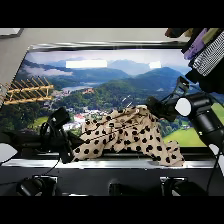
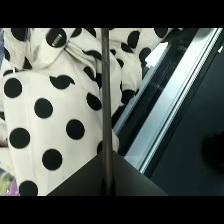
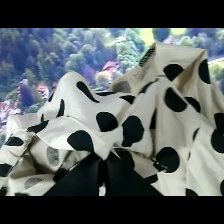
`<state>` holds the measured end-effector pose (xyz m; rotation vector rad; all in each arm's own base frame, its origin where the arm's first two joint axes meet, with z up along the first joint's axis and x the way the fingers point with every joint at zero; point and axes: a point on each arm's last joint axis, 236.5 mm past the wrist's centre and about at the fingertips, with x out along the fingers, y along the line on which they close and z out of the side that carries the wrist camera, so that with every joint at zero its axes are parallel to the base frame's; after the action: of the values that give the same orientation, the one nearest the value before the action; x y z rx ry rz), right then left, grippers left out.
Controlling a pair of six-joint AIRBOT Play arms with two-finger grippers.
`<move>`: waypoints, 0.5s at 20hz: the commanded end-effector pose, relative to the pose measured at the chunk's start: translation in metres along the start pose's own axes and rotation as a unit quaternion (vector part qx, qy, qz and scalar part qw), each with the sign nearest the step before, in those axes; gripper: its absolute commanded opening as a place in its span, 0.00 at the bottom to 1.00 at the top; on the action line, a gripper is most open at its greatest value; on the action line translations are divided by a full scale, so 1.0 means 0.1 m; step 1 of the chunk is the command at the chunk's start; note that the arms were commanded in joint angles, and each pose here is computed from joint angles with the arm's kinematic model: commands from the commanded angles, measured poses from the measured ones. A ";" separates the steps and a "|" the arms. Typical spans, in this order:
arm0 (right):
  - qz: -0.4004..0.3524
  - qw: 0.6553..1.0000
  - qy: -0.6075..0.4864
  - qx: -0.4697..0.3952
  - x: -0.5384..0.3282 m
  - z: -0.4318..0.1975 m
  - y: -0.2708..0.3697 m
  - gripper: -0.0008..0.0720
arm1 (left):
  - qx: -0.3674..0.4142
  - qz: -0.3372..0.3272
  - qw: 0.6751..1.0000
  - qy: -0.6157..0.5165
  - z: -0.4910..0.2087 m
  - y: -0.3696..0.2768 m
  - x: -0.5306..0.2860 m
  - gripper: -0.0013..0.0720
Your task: Fold the clothes and pants, and hang the long-sleeved shirts on hangers.
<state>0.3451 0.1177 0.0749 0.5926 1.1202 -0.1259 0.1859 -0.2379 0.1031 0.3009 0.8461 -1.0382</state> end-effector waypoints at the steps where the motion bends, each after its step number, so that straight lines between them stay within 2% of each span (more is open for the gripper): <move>1: 0.018 1.000 0.001 -0.026 -0.30 -0.02 0.10 0.04 | 0.014 -0.010 0.999 -0.034 0.20 0.00 0.10 0.04; 6: 0.027 0.999 -0.006 -0.033 -0.76 -0.14 0.03 0.04 | 0.028 -0.080 0.995 -0.047 0.31 -0.21 0.29 0.04; 10: -0.022 0.998 -0.031 -0.051 -1.11 -0.13 -0.30 0.04 | 0.032 -0.086 0.995 -0.035 0.27 -0.18 0.39 0.04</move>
<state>0.2944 0.1029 0.1469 0.5379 1.0738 -0.0605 0.1919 -0.2818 0.0980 0.2501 0.7901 -1.2010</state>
